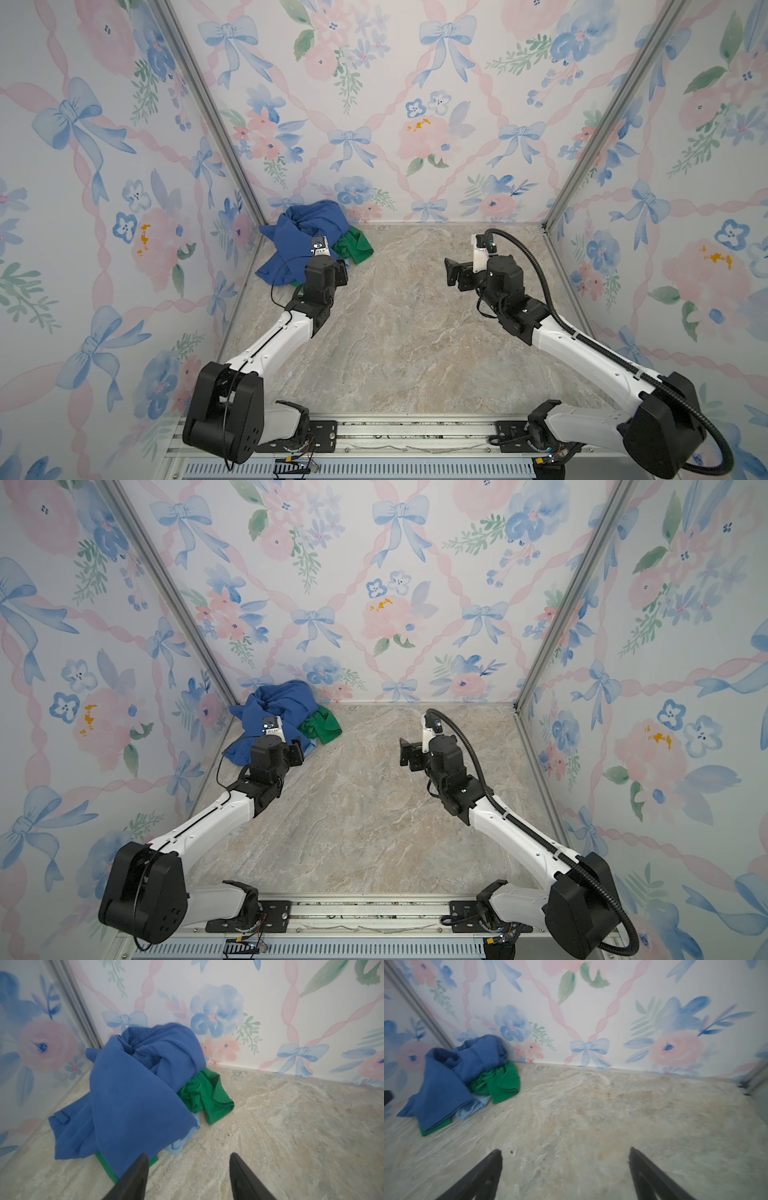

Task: Pick out a specific cloth from the pile
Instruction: 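Reach the left gripper into the clothes pile while the right arm moves toward center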

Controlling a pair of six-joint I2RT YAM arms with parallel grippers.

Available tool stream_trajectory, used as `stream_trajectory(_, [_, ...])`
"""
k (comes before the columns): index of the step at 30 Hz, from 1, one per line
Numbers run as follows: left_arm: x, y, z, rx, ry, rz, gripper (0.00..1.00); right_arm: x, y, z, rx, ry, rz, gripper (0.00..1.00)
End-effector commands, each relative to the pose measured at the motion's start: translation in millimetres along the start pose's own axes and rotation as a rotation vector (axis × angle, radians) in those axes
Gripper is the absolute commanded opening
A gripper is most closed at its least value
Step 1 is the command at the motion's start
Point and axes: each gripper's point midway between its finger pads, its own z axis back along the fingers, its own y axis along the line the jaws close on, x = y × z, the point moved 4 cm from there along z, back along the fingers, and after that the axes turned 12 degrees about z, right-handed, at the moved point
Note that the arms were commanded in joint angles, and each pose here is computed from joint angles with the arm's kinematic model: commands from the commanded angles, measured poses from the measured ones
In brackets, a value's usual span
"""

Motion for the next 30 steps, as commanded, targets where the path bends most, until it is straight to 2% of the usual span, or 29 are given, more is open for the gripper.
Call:
stream_trajectory(1, [-42, 3, -9, 0.042, 0.216, 0.016, 0.58, -22, 47, -8, 0.166, 0.061, -0.069, 0.97])
stream_trajectory(5, [-50, -4, -43, 0.083, 0.28, -0.02, 0.48, -25, 91, -23, 0.328, 0.082, -0.105, 0.97])
stream_trajectory(11, [-76, 1, -84, 0.202, 0.364, -0.034, 0.36, -29, 117, -22, 0.372, 0.099, -0.071, 0.97])
stream_trajectory(20, [-88, 13, -125, 0.347, 0.364, -0.165, 0.36, -32, 113, -16, 0.353, 0.118, -0.037, 0.97])
stream_trajectory(30, [-89, 23, -138, 0.415, 0.348, -0.175, 0.38, -38, 109, -17, 0.326, 0.138, -0.023, 0.97])
